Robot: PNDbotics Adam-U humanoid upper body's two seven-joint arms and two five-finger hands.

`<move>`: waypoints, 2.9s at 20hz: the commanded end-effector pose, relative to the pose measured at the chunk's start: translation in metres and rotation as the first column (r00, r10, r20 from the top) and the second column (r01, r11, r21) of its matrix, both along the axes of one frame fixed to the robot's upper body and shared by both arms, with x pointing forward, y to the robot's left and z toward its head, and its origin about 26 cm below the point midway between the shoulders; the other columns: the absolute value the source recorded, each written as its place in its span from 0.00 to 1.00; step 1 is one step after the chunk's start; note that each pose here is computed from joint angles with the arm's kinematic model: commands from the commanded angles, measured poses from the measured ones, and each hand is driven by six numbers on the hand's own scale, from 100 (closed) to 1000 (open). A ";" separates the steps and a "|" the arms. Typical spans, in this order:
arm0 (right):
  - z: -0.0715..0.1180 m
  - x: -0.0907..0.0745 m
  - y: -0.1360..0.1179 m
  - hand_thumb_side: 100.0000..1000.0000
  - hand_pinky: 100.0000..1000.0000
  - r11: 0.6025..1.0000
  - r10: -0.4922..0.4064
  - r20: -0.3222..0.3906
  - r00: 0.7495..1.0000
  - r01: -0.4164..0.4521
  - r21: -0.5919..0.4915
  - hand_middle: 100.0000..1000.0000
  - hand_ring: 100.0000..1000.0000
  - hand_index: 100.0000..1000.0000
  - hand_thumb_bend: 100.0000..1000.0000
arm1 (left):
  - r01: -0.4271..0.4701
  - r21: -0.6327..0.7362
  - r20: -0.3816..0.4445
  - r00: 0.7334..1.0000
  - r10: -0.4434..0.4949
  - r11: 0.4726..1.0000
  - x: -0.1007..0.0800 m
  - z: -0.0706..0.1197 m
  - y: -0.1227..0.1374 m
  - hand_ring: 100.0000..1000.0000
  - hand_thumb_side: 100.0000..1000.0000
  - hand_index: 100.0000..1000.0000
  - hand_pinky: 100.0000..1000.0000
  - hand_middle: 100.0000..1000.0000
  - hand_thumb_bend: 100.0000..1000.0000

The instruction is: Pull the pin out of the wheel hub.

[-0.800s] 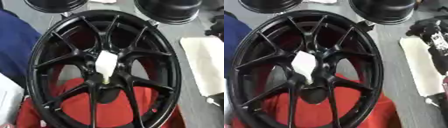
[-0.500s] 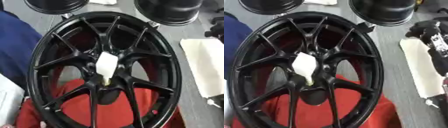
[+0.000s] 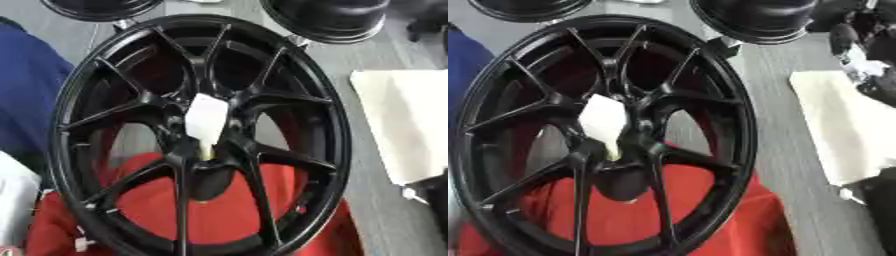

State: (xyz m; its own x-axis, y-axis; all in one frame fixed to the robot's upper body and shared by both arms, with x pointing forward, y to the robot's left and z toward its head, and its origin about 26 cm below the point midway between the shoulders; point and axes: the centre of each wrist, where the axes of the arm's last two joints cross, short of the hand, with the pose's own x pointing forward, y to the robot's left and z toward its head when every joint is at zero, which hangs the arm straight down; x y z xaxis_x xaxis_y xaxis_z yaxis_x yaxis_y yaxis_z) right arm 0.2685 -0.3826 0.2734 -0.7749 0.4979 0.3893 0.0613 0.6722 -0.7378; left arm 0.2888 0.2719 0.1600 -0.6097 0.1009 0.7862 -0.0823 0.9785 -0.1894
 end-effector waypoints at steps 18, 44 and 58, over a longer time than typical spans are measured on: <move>0.096 0.019 0.042 0.14 0.83 0.572 0.347 0.044 0.937 -0.174 -0.801 0.73 0.79 0.79 0.00 | 0.031 0.056 0.003 1.000 -0.031 0.998 -0.003 0.008 0.002 0.75 0.66 0.73 0.65 0.60 0.03; 0.081 0.061 0.130 0.16 0.87 0.238 0.618 -0.166 0.769 -0.384 -0.892 0.80 0.83 0.88 0.00 | 0.065 0.041 -0.002 0.998 -0.065 0.997 -0.001 0.011 -0.001 0.75 0.67 0.72 0.65 0.60 0.04; 0.066 0.070 0.141 0.00 0.92 0.136 0.651 -0.178 0.738 -0.345 -0.929 0.85 0.88 0.91 0.22 | 0.075 0.038 -0.008 0.997 -0.075 0.996 -0.001 0.011 -0.002 0.75 0.67 0.72 0.65 0.60 0.04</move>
State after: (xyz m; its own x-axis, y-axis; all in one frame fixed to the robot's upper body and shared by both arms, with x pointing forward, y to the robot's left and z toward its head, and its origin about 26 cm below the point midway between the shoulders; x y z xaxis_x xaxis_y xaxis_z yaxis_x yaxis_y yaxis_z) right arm 0.3420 -0.2389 0.3307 -0.9928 0.1168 -0.0279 0.0134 -0.1234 -0.9923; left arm 0.2899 0.2698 0.1635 -0.5790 0.1185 0.8067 -0.0249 0.9864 -0.1627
